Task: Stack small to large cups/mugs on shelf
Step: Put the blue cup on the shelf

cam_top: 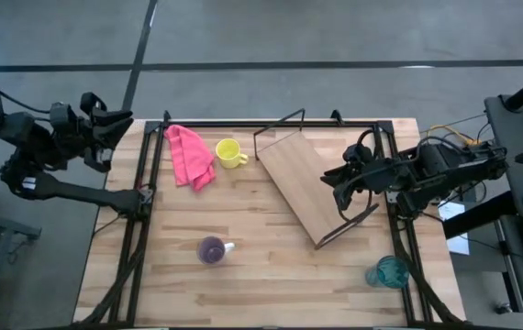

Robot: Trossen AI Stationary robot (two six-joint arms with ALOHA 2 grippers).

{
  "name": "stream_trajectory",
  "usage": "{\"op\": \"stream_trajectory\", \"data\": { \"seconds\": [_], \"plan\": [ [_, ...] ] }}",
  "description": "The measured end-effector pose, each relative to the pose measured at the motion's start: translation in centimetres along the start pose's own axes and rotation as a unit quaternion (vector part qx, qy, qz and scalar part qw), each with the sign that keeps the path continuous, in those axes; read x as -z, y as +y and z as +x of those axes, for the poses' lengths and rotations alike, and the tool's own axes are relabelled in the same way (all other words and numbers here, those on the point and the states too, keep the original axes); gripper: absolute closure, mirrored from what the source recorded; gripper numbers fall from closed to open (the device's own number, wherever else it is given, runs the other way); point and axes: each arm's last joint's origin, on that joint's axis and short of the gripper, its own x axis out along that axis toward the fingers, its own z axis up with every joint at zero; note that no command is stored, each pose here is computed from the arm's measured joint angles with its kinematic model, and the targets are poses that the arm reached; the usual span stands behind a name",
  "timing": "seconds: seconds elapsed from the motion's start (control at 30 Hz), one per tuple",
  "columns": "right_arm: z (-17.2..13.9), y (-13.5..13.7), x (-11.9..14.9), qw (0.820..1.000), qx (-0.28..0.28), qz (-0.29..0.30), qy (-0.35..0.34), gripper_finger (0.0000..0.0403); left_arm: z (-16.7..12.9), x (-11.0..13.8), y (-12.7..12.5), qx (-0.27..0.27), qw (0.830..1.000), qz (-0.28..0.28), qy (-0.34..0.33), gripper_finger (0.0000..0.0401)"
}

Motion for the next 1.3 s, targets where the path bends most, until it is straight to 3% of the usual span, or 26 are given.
{"op": "stream_trajectory", "data": {
  "seconds": [0.77, 0.97, 1.1, 1.3],
  "plan": [
    [1.1, 0.8, 0.1, 1.0, 0.005, 0.014, -0.007, 0.0309, -3.7, -1.1, 1.4, 0.0, 0.998, -0.02, -0.053, 0.0328],
    [1.2, 0.8, -0.1, 0.999, 0.015, 0.029, -0.024, 0.0251, -5.0, -1.4, 1.9, 0.0, 0.997, -0.028, -0.071, 0.0328],
    [1.1, 1.2, -0.4, 0.999, -0.012, 0.036, -0.032, 0.0203, -5.9, -1.5, 2.3, 0.0, 0.996, -0.033, -0.084, 0.0328],
    [1.1, 1.3, -0.3, 0.999, -0.029, 0.004, -0.018, 0.0184, -7.4, -1.7, 2.9, -0.001, 0.994, -0.04, -0.104, 0.0328]
  ]
}}
